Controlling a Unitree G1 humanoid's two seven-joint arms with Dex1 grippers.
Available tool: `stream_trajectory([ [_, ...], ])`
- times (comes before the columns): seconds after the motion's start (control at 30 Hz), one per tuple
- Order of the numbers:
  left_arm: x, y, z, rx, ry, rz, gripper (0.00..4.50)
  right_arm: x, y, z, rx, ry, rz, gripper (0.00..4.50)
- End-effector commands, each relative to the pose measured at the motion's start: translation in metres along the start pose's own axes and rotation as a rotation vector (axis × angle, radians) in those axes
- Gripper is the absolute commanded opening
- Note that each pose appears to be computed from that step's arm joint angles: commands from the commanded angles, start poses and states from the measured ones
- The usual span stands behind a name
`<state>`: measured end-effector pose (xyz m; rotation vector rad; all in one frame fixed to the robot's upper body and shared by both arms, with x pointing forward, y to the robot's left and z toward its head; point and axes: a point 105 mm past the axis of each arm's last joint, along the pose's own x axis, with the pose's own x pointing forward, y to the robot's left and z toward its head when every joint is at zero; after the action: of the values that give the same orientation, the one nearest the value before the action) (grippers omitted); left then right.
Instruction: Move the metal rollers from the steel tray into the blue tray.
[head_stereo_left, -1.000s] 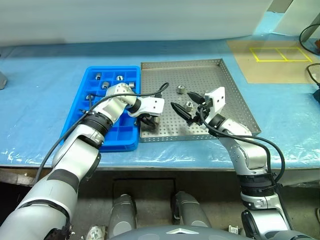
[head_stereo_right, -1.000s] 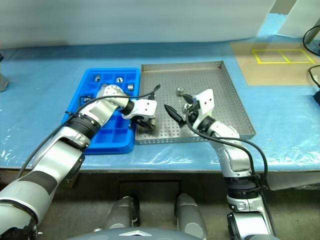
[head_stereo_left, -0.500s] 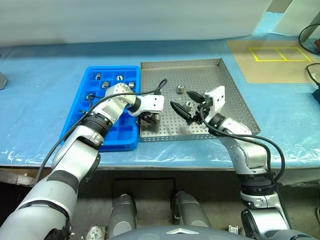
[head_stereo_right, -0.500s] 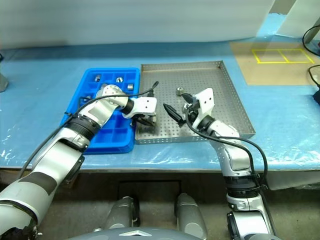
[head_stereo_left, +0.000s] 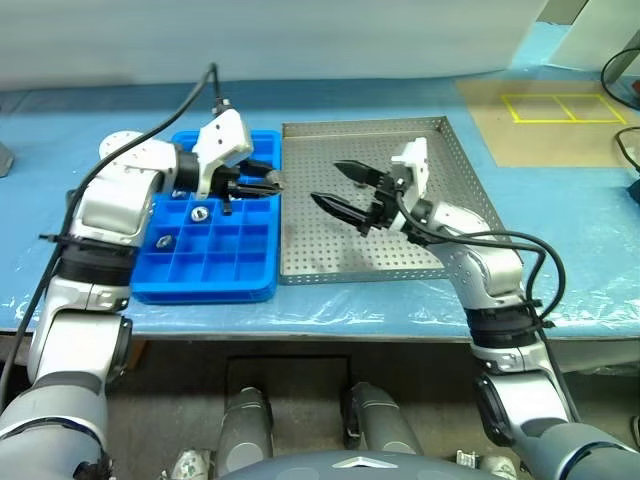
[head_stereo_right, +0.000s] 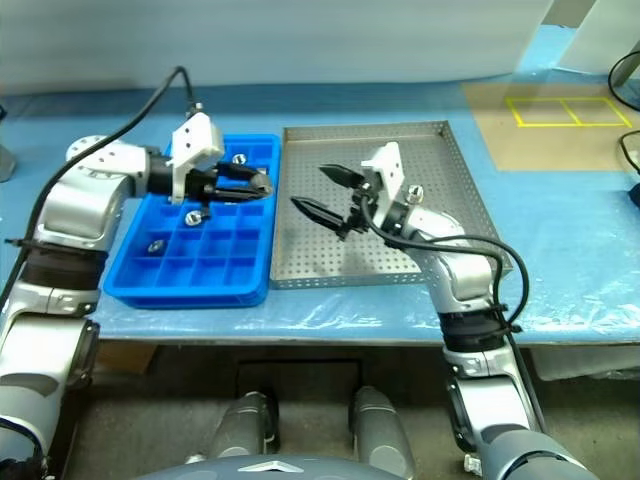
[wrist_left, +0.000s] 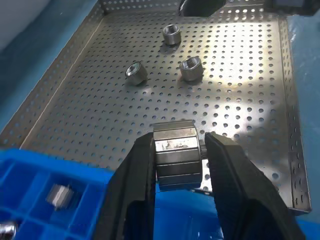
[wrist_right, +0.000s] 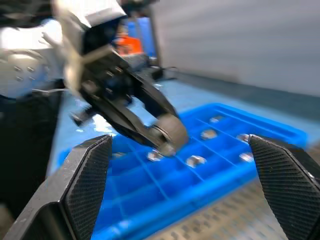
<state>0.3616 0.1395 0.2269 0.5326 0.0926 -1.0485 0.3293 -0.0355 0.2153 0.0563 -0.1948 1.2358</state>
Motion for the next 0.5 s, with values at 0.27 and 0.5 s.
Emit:
stream_trajectory([
  [0.27, -0.054, -0.015, -0.028, -0.203, -0.033, 0.292, 1.2, 0.04, 0.03, -0.014, 0.048, 0.005, 0.235, 4.5],
  [0.5, -0.073, -0.057, -0.058, -0.283, 0.066, 0.303, 1.2, 0.035, 0.041, -0.026, 0.09, 0.051, 0.299, 4.5],
])
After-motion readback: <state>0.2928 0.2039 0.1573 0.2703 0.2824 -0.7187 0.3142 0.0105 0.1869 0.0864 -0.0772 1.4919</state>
